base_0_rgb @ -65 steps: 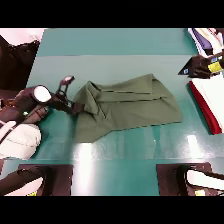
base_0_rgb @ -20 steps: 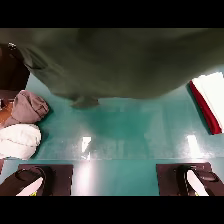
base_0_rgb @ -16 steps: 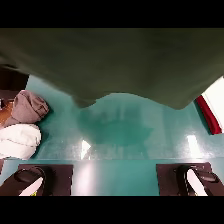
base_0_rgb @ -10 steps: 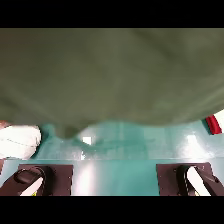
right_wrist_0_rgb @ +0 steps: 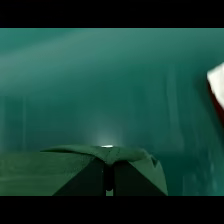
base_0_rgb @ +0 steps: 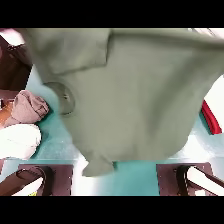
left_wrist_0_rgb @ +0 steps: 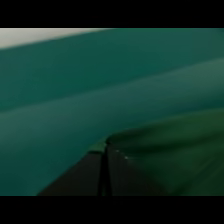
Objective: Fold the shirts.
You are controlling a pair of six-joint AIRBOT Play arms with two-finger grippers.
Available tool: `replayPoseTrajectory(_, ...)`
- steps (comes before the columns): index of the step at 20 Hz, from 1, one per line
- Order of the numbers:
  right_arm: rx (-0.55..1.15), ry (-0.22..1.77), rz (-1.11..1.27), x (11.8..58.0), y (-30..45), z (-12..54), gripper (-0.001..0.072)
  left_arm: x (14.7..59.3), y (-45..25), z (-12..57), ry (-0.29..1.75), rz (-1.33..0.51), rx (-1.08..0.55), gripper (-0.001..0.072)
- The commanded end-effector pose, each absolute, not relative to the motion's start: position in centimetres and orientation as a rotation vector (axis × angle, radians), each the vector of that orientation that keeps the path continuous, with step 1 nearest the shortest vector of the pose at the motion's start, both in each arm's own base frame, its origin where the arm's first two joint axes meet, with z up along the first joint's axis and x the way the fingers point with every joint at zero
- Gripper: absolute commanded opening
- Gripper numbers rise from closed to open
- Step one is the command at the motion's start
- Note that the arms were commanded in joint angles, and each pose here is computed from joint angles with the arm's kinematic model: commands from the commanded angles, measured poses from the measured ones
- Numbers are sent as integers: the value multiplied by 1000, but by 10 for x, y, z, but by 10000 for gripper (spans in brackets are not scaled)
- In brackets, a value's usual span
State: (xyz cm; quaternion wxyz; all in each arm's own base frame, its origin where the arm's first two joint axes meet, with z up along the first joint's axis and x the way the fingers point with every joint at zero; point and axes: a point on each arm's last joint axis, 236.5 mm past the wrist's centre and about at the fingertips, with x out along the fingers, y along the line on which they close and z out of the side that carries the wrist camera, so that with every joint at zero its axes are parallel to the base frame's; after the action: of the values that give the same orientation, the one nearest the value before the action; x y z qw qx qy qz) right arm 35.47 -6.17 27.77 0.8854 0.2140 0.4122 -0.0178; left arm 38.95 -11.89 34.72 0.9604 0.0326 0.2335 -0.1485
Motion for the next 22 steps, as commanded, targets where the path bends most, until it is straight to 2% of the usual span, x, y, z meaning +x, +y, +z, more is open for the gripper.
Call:
replayPoseTrajectory(1,328,1143,-71,385,-56,172,16,443,-124,234,748,-269,144,24)
replayPoseTrajectory(6,234,1138,-44,451,-29,92,16,488,-114,151,888,-200,235,24)
replayPoseTrajectory(12,238,1057,-58,489,-34,66,16,526,-87,140,814,-91,379,24)
replayPoseTrajectory(17,225,1114,-64,478,-35,57,16,511,-49,95,990,-10,254,24)
replayPoseTrajectory(22,249,1286,-62,439,-26,-2,16,464,-52,16,1229,-76,210,25)
